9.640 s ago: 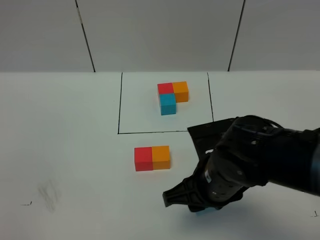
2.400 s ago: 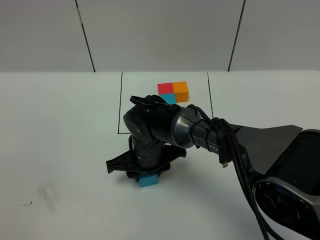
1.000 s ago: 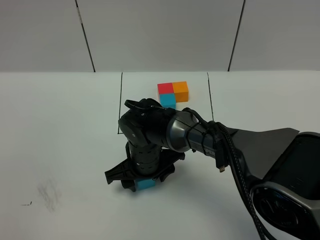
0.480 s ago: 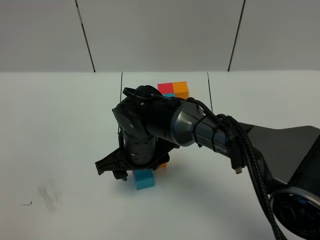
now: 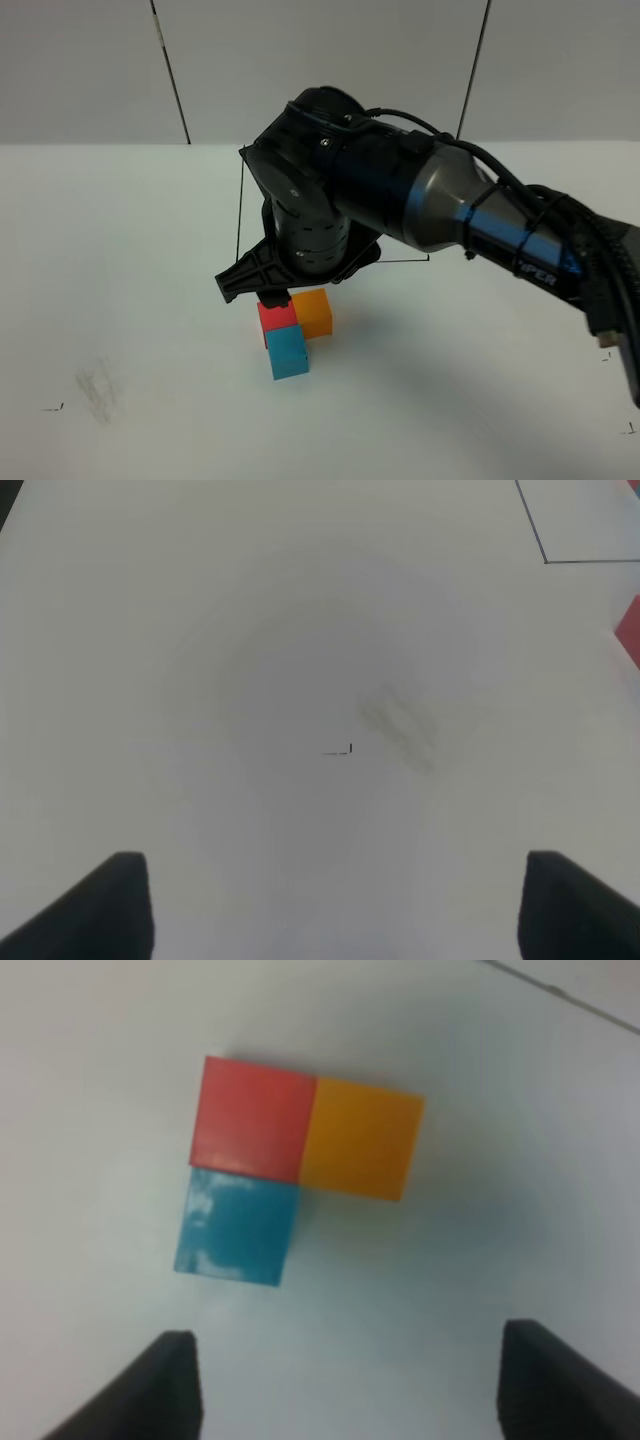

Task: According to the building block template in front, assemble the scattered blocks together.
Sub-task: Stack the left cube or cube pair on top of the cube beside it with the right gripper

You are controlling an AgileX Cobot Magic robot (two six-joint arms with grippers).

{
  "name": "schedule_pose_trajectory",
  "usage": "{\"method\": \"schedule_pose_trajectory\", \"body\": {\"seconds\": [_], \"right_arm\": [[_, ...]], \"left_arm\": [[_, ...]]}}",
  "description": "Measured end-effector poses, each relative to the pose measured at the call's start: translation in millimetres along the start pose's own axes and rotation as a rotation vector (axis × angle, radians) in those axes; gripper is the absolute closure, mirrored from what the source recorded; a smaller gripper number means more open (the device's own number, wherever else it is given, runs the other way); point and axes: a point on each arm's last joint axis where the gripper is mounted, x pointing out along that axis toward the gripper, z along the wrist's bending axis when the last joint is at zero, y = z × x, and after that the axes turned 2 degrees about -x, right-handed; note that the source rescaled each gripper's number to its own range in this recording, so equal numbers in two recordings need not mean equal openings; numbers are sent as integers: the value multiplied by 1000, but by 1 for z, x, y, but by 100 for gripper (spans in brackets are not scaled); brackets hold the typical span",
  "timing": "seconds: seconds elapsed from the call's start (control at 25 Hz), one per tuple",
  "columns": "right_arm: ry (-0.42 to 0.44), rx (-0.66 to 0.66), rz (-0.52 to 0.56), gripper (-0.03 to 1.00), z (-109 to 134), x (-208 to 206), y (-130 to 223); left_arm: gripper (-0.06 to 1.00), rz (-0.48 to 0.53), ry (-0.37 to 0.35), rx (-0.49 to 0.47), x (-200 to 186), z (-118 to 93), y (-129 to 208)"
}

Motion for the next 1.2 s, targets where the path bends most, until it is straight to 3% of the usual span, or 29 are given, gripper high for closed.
{"method": "schedule_pose_trajectory", "body": {"seconds": [0.28,0.68,0.92,1.04,1.2], "right_arm": [[12,-176,-92,63,-14,-49,2],[-92,-335,-225,63,-26,-120,16],[-209,-439,-293,63,-27,-156,30],[-252,-487,-294,63,-26,-160,37],[-261,-547,-208,63,-28,-143,59]], "left_arm": [[9,0,0,0,0,0,0],[9,0,0,0,0,0,0],[9,0,0,0,0,0,0],[9,0,0,0,0,0,0],[9,0,0,0,0,0,0]]}}
